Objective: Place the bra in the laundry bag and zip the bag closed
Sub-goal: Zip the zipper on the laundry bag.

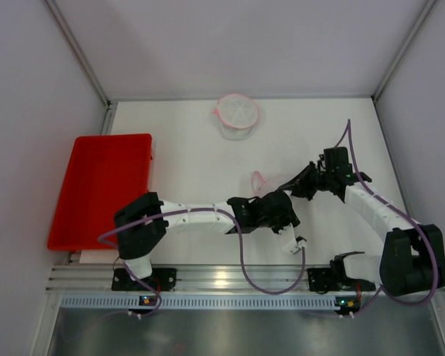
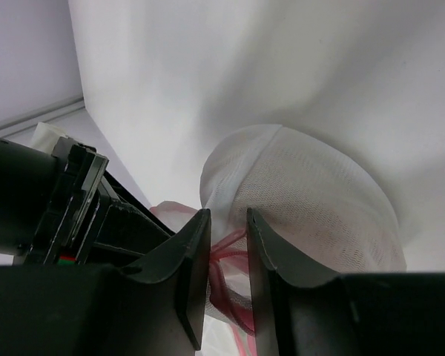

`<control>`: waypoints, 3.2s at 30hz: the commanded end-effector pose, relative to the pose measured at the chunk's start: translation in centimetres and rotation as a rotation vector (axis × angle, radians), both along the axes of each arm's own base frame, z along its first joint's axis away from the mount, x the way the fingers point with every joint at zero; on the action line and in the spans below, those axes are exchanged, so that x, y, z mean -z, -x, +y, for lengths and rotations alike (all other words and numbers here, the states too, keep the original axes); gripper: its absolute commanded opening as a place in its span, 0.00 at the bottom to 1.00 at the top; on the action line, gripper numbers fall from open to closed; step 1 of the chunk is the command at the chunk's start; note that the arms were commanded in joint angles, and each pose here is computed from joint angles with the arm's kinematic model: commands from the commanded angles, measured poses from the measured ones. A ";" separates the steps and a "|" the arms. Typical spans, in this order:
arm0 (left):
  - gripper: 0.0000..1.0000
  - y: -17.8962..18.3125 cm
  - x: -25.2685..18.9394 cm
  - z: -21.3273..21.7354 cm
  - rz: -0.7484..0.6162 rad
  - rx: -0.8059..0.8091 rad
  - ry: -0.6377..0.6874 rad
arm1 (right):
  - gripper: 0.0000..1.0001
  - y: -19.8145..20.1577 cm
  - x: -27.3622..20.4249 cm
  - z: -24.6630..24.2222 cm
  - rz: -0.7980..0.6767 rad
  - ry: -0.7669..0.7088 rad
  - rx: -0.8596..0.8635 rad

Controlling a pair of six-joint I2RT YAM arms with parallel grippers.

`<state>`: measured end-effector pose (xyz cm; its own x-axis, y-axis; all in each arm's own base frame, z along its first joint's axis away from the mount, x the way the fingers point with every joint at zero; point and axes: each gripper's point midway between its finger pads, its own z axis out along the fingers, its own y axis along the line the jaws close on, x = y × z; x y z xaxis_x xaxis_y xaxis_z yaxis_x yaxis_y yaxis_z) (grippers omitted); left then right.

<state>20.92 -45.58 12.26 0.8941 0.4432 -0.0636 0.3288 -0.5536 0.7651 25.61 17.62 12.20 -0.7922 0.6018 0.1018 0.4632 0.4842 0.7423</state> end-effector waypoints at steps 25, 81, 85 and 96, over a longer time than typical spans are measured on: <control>0.31 -2.7 -6.5 -0.5 -0.092 -0.056 0.190 | 0.00 0.9 -2.6 1.0 -0.039 -0.011 -0.049; 0.33 0.4 -6.9 1.7 -0.220 0.053 0.060 | 0.00 0.4 -2.4 1.0 -0.053 0.001 -0.088; 0.33 0.9 -6.1 1.9 -0.281 0.091 0.042 | 0.00 0.7 -2.3 1.1 -0.031 -0.013 -0.080; 0.33 1.5 -6.8 0.1 -0.407 0.109 0.060 | 0.00 1.1 -2.4 1.0 -0.009 -0.009 -0.071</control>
